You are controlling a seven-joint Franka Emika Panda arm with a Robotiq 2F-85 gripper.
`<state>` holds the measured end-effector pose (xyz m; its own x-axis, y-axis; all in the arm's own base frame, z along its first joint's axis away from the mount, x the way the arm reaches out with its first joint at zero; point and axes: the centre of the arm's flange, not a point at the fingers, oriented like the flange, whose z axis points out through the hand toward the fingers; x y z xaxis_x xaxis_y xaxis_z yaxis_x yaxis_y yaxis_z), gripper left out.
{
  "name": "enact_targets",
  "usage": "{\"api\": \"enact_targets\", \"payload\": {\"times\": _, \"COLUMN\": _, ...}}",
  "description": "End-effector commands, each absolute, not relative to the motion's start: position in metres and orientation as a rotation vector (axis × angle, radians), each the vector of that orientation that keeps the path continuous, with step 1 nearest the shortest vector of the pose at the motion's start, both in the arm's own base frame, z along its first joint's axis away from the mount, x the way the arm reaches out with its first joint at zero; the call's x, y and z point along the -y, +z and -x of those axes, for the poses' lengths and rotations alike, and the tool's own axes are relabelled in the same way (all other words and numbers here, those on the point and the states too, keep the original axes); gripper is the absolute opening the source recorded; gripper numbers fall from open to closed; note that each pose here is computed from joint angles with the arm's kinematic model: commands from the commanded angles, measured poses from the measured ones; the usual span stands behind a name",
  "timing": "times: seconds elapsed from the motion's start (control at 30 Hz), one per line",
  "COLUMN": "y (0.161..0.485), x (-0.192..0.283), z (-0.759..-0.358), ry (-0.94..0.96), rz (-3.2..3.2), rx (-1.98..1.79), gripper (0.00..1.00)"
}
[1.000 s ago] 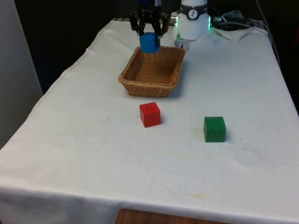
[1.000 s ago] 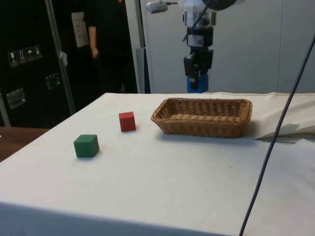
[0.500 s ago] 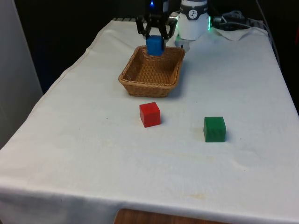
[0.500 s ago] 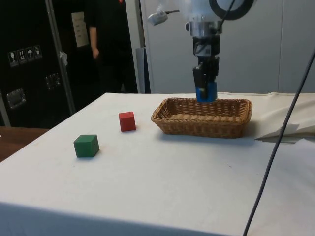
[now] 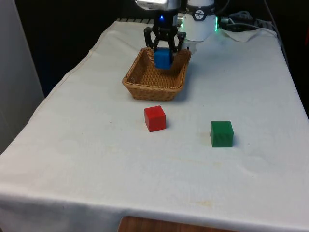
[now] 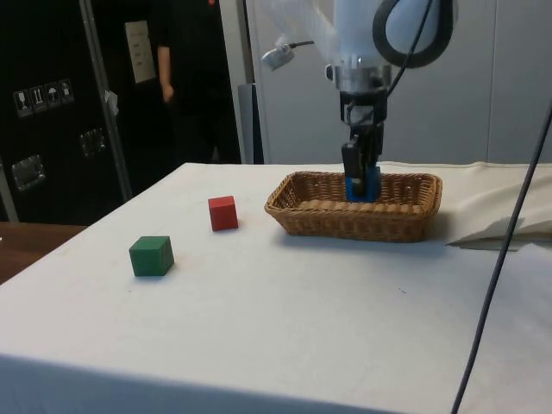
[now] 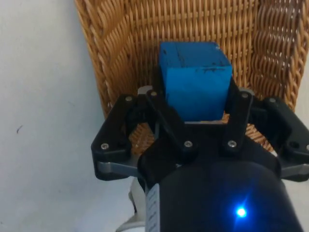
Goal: Pick up the blue cube and place it into the basket.
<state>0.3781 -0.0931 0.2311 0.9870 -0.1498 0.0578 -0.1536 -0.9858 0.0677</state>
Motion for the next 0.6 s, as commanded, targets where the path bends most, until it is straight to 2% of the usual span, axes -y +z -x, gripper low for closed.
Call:
{"api": "enact_targets", "payload": {"times": 0.0, "y": 0.23, "x": 0.094, "z": -0.379, "ry": 0.085, "rz": -3.059, "rx": 0.23, "gripper": 0.03}}
{"api": "enact_targets", "payload": {"times": 0.57, "y": 0.198, "x": 0.111, "z": -0.393, "ry": 0.133, "rz": -3.029, "rx": 0.145, "gripper": 0.03}}
